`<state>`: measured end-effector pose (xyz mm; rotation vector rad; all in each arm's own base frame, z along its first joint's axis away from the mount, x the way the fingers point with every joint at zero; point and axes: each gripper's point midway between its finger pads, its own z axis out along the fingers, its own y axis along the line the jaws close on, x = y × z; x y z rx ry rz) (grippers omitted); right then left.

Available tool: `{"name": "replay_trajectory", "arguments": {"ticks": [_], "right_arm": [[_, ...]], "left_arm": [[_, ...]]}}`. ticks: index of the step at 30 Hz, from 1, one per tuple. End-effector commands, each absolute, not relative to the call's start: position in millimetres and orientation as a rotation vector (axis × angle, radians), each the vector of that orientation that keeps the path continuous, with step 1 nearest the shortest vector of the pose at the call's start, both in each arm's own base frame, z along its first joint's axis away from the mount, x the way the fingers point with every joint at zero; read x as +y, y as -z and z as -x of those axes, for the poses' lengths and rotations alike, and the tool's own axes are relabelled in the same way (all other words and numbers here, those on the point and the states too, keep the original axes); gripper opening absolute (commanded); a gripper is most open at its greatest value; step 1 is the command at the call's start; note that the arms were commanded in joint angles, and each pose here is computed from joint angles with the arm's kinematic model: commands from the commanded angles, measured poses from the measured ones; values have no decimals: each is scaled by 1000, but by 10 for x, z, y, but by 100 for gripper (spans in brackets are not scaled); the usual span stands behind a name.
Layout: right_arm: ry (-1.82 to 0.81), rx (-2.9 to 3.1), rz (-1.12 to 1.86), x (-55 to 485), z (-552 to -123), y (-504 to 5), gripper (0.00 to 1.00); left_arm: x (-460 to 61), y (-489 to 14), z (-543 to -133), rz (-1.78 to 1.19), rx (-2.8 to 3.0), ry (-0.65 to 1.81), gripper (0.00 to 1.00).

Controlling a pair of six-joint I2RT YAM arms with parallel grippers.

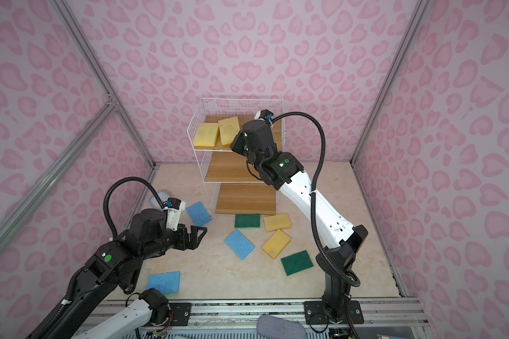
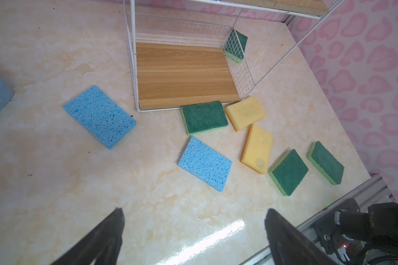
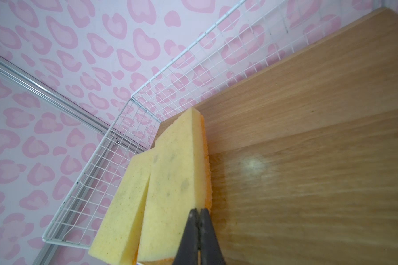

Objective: Arrange cleaning sponges on a shelf
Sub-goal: Place the cleaning sponge at the shelf.

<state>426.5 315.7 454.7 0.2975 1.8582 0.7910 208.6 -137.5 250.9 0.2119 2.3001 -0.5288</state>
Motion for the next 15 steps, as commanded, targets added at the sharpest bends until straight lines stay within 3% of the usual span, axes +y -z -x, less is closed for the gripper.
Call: {"name": "replay_trajectory", "arguments": {"ticks": [1,15], "right_arm": [[-775,1828,-319,3107,-4266,-4610,0],[-738,1822,-349,2953,-4220,-4623,0]], "left_arm": [[-1363,-2501,-2089,-210,2301,522,97],[-1361,-2497,-2071,-206,2302,530,97]]}}
